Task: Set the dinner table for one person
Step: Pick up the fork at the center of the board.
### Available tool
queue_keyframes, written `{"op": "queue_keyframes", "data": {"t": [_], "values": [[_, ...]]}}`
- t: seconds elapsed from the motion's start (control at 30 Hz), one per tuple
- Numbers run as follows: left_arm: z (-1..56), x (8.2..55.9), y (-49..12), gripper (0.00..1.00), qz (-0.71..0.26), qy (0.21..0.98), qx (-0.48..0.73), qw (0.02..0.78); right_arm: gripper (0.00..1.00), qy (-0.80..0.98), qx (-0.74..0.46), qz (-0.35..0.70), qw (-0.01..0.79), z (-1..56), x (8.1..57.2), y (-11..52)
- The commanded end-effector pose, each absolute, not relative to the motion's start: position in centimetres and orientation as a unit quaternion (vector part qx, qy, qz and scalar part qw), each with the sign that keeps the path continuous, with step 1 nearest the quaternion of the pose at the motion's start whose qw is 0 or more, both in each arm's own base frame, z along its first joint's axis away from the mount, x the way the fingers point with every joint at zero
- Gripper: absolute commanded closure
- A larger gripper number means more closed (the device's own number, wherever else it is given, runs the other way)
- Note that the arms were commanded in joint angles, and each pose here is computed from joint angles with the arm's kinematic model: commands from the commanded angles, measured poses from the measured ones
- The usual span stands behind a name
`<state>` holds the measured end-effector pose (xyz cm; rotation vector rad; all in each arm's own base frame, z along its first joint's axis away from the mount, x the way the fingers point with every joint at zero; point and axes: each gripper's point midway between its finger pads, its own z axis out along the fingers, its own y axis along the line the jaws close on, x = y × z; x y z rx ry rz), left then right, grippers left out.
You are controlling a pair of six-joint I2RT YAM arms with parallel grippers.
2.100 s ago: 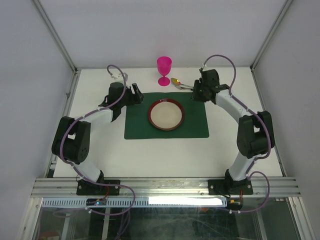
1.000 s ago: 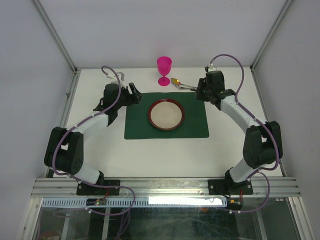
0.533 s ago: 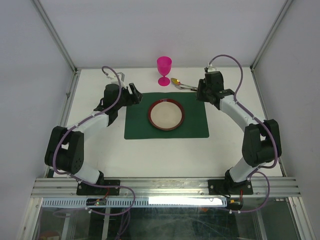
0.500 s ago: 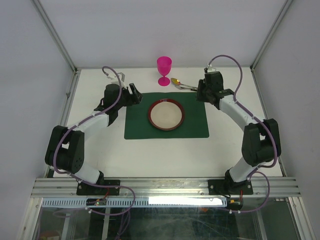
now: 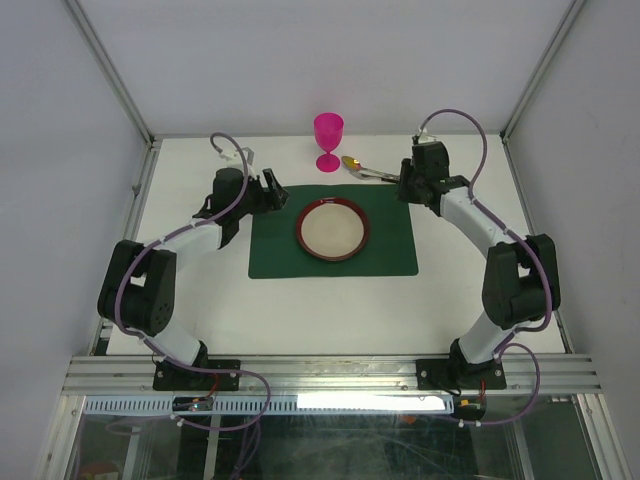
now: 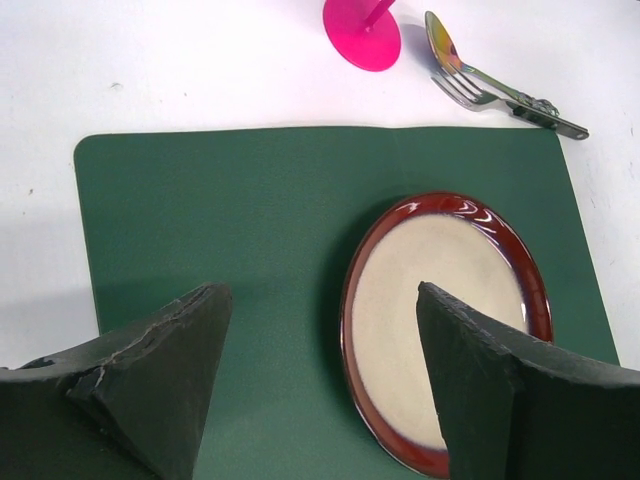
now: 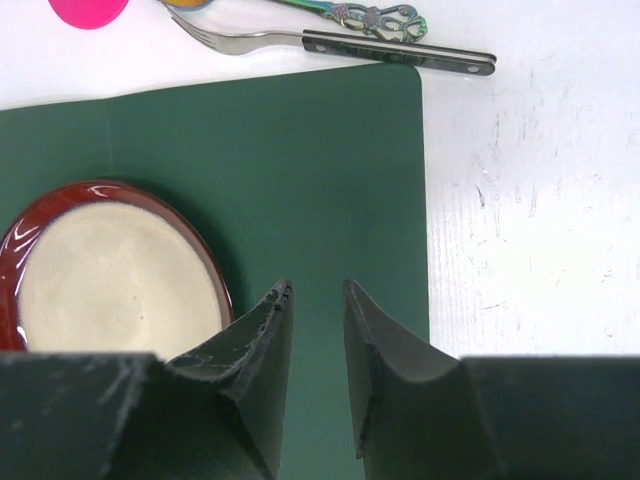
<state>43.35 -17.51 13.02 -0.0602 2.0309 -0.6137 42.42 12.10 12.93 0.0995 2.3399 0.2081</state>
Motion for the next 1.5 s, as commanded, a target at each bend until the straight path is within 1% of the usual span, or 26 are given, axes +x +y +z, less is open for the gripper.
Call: {"op": "queue_keyframes", "data": {"t": [0.0,0.17,0.23,0.27,0.57,0.8,0.83,0.9,1.0,1.1,1.2,1.47], "values": [[17.3,44.5,-16.7,0.21,-0.248,0.806,-0.018,0.538,0.70,0.897,0.036,0.094,0.430,17.0,44.1,12.3],[17.5,44.4,-15.5,0.18,-0.223,0.807,-0.032,0.546,0.68,0.900,0.047,0.081,0.426,16.7,43.8,11.7],[17.5,44.3,-15.2,0.17,-0.218,0.807,-0.037,0.548,0.63,0.899,0.050,0.071,0.429,16.8,43.9,11.3],[17.5,44.3,-15.1,0.16,-0.217,0.807,-0.038,0.548,0.62,0.898,0.051,0.067,0.431,17.0,44.0,11.1],[17.8,43.2,-14.8,0.16,-0.227,0.800,-0.049,0.554,0.62,0.899,-0.010,0.025,0.437,18.8,45.7,10.4],[17.9,42.6,-14.3,0.14,-0.223,0.799,-0.053,0.555,0.62,0.900,-0.025,0.024,0.434,18.7,46.1,10.4],[18.3,42.3,-14.3,0.12,-0.226,0.796,-0.052,0.559,0.62,0.901,-0.029,0.029,0.432,18.7,46.1,10.6],[18.8,41.8,-14.4,0.01,-0.233,0.791,-0.051,0.563,0.62,0.903,-0.042,0.040,0.426,18.5,46.0,11.2],[18.6,41.5,-14.6,0.01,-0.239,0.795,-0.044,0.556,0.61,0.904,-0.062,0.059,0.419,18.6,45.8,11.9],[18.9,41.3,-14.8,0.01,-0.243,0.795,-0.039,0.554,0.58,0.904,-0.083,0.072,0.413,18.7,45.5,12.5],[19.4,41.0,-15.1,0.01,-0.255,0.793,-0.034,0.552,0.49,0.906,-0.099,0.075,0.404,18.5,45.3,12.6],[20.1,40.7,-14.2,0.01,-0.246,0.790,-0.060,0.559,0.45,0.906,-0.102,0.066,0.406,18.7,45.3,12.2]]}}
